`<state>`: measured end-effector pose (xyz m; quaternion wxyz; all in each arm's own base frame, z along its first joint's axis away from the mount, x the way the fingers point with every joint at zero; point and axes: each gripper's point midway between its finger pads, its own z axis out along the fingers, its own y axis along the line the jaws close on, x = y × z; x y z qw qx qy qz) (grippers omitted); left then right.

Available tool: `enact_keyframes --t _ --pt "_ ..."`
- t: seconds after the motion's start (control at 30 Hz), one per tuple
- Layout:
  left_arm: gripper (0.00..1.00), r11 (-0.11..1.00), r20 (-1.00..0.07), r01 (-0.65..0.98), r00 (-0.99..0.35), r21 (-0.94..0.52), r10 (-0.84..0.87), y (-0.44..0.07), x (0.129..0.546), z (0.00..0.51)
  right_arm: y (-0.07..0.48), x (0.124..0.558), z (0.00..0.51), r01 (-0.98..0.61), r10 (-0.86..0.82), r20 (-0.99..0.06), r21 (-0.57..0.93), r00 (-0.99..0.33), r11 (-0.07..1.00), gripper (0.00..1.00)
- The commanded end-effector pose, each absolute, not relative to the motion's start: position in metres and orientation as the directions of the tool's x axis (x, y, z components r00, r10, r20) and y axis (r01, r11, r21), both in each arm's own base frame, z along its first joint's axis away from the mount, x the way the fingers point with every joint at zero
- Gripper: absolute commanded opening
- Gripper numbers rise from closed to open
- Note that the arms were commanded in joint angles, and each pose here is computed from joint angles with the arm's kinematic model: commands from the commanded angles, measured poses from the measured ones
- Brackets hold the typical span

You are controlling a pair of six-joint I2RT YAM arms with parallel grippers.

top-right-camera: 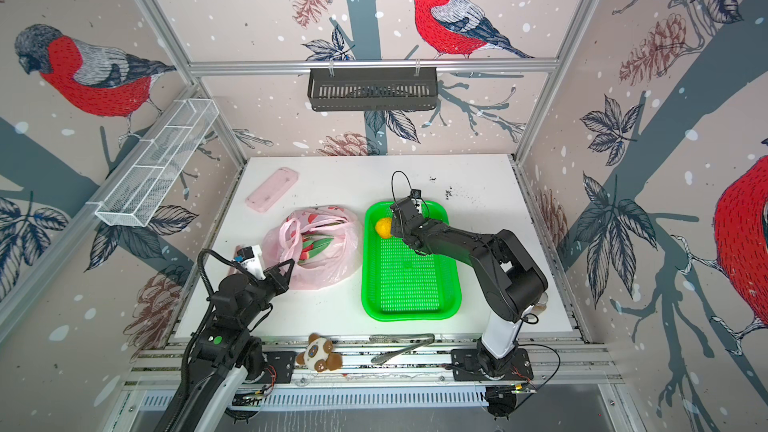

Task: Untie the knot of the plastic bag and take out the fruit
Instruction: 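Open the right gripper and release the orange fruit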

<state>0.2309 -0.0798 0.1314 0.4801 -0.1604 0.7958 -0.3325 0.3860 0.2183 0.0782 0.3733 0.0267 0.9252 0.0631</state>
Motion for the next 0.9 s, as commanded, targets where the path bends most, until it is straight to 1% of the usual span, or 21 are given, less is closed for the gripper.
enact_keyframes --t 0.0,0.47,0.7,0.87 --pt "0.00 0.724 -0.670 0.090 -0.471 -0.684 -0.574 -0.081 0.232 0.140 0.213 0.383 0.085 0.008 0.086 -0.700 0.114 -0.709 0.993 0.82" --pt "0.00 0.724 -0.671 0.091 -0.469 -0.684 -0.575 -0.081 0.232 0.141 0.213 0.366 0.128 -0.018 0.061 -0.752 0.097 -0.657 0.995 0.82" --pt "0.00 0.724 -0.670 0.090 -0.468 -0.684 -0.576 -0.081 0.232 0.141 0.238 0.352 0.167 -0.093 0.001 -0.801 0.071 -0.598 0.993 0.81" --pt "0.00 0.724 -0.671 0.087 -0.464 -0.685 -0.578 -0.080 0.232 0.141 0.275 0.343 0.188 -0.209 -0.086 -0.825 0.040 -0.558 0.977 0.80"
